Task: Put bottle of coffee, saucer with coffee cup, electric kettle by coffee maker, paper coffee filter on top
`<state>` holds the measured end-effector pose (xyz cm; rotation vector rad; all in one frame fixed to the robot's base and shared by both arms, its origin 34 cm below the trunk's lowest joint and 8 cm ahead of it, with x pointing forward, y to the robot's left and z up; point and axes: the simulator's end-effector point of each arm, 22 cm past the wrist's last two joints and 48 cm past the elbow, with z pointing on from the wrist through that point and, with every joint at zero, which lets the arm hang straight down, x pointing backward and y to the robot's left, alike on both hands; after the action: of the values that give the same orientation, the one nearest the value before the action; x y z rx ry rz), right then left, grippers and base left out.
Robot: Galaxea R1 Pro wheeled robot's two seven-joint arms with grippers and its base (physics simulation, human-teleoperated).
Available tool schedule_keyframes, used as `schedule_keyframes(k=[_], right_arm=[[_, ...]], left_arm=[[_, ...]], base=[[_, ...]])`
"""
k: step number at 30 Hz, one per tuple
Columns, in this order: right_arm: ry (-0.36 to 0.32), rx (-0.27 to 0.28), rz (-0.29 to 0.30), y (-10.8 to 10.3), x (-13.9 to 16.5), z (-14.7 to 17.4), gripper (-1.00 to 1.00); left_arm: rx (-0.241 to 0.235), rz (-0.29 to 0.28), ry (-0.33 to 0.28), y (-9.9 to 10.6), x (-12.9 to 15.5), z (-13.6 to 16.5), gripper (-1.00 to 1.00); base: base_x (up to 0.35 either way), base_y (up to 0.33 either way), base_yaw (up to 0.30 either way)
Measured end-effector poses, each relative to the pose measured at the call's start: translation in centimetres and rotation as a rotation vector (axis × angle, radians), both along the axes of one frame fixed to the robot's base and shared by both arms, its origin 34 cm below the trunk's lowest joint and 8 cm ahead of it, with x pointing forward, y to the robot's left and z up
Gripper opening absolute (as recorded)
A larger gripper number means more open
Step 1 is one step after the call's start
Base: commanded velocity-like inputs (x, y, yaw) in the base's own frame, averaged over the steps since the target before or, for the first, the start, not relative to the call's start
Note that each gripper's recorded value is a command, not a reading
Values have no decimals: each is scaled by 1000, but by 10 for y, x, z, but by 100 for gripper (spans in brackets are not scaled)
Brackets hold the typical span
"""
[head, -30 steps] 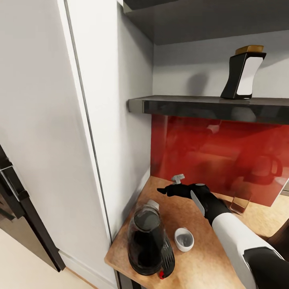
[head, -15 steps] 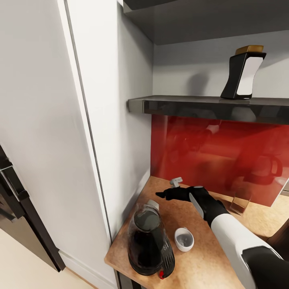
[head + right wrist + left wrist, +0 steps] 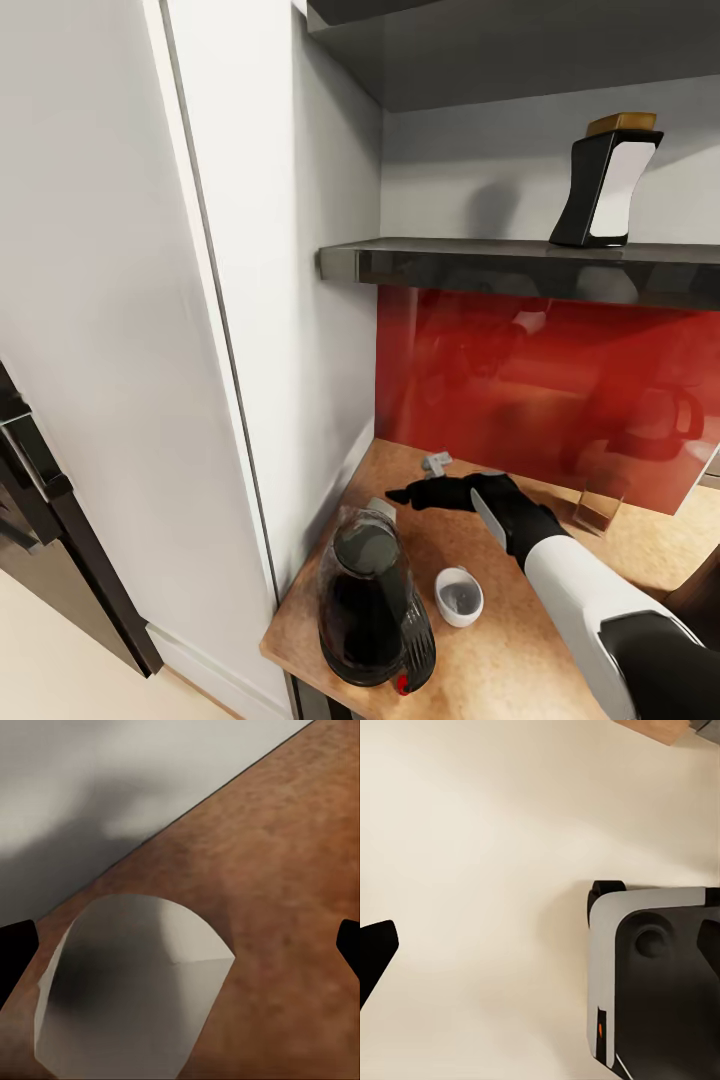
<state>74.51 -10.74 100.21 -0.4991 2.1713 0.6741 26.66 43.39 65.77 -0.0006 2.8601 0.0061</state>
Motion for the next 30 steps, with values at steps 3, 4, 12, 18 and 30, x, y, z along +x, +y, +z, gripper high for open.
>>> schedule_keyframes(k=[3, 4, 12, 18, 30], right_arm=[[4, 3, 3, 1, -1, -1, 100], [6, 6, 7, 2, -2, -1, 100], [29, 12, 16, 5, -8, -9, 100], [55, 12, 15, 5, -13, -19, 100], [75, 16, 11, 4, -17, -25, 100]], left_arm=[[0, 0, 0, 0, 0, 0, 100], [0, 0, 0, 0, 0, 0, 100], [0, 0, 1, 0, 0, 0, 100], [-1, -1, 1, -1, -1, 0, 100], [-1, 0, 3, -1, -2, 0, 100]], base=[[0, 0, 0], [0, 0, 0], [0, 0, 0], [0, 0, 0], [7, 13, 0]])
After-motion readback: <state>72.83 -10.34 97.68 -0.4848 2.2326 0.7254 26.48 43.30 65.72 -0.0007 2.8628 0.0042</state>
